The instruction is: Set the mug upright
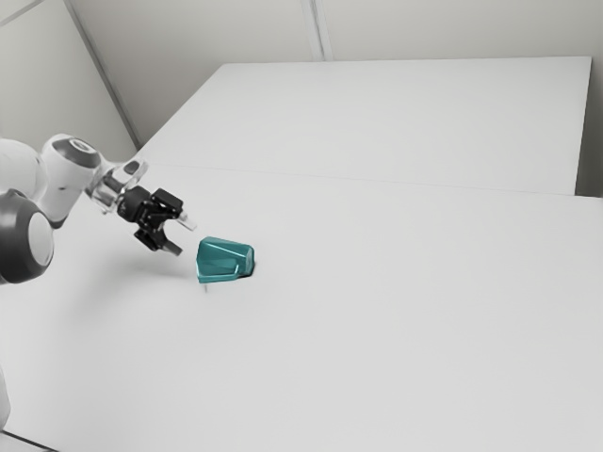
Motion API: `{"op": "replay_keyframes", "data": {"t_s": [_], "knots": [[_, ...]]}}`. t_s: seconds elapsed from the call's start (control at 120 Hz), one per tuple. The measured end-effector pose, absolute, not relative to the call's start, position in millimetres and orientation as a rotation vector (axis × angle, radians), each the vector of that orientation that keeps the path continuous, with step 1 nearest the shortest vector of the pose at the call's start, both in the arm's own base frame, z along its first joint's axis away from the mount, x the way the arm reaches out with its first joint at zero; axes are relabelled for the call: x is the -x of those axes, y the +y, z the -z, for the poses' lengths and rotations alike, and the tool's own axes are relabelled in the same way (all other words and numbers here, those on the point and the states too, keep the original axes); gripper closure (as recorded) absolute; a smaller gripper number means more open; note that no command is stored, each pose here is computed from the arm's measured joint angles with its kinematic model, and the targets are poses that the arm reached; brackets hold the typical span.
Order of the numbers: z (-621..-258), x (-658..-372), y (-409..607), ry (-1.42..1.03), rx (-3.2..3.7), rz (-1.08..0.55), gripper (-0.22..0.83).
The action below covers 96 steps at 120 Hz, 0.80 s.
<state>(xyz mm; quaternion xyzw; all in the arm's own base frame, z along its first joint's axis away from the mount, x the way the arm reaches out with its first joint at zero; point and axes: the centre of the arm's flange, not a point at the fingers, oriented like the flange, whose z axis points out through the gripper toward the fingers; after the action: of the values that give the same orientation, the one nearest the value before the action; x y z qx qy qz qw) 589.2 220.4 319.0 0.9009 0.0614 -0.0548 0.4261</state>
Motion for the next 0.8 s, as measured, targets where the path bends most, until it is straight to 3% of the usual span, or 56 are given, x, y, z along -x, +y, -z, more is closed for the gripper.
{"op": "replay_keyframes", "data": {"t_s": [0.8], "knots": [[-294,-608,197,-0.011,-2.194,0.004,0.00]]}}
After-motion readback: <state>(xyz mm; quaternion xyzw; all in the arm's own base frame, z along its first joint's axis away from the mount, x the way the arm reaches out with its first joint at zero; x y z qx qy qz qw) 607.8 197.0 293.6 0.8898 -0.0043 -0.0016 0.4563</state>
